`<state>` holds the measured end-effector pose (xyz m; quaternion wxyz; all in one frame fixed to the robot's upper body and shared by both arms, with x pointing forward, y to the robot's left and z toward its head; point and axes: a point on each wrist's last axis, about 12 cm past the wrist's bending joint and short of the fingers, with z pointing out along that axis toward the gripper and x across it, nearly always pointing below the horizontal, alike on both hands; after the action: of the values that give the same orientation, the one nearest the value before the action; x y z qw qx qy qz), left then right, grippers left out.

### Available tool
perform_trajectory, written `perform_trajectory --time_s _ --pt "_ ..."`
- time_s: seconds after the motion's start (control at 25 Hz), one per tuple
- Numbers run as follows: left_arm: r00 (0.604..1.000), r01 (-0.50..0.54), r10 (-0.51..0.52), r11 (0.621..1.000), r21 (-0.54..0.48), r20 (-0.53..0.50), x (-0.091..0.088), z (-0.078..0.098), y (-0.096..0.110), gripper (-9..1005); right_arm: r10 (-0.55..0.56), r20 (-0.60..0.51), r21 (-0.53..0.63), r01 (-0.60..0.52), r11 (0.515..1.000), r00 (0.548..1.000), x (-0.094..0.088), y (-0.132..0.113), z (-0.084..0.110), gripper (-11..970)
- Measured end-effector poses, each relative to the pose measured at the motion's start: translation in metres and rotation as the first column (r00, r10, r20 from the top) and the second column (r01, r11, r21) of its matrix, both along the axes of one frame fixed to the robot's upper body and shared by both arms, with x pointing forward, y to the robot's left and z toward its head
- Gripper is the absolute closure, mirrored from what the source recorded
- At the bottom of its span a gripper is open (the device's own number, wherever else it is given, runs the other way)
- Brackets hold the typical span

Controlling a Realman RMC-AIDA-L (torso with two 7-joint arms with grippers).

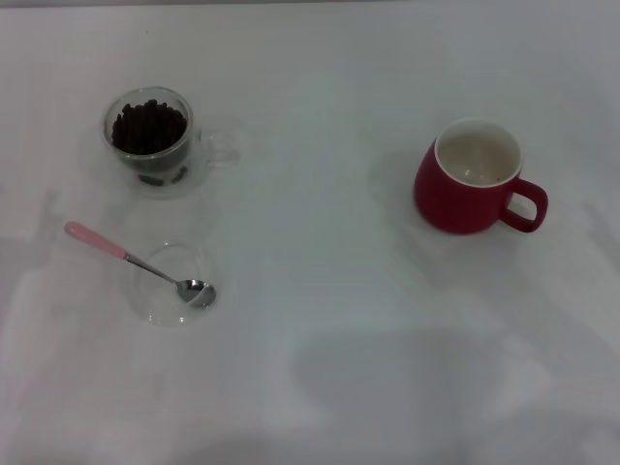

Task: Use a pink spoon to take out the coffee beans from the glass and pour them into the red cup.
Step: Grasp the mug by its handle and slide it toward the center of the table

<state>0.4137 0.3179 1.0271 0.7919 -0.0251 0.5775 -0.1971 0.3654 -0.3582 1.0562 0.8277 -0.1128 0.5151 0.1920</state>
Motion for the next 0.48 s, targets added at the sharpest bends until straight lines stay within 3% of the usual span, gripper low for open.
perform_trajectory --time_s 0.2,0.48 --pt "1.0 -0.006 0.006 1.0 0.011 -0.001 -0.002 0.0 0.002 266 0.082 -0.155 -0.023 -0.086 0.996 0.984 0.007 0.005 -0.014 160" --pt "1.0 -0.005 0.005 1.0 0.013 -0.003 -0.002 -0.001 0.002 266 0.084 -0.328 -0.12 -0.13 0.984 0.941 0.028 0.024 -0.04 161"
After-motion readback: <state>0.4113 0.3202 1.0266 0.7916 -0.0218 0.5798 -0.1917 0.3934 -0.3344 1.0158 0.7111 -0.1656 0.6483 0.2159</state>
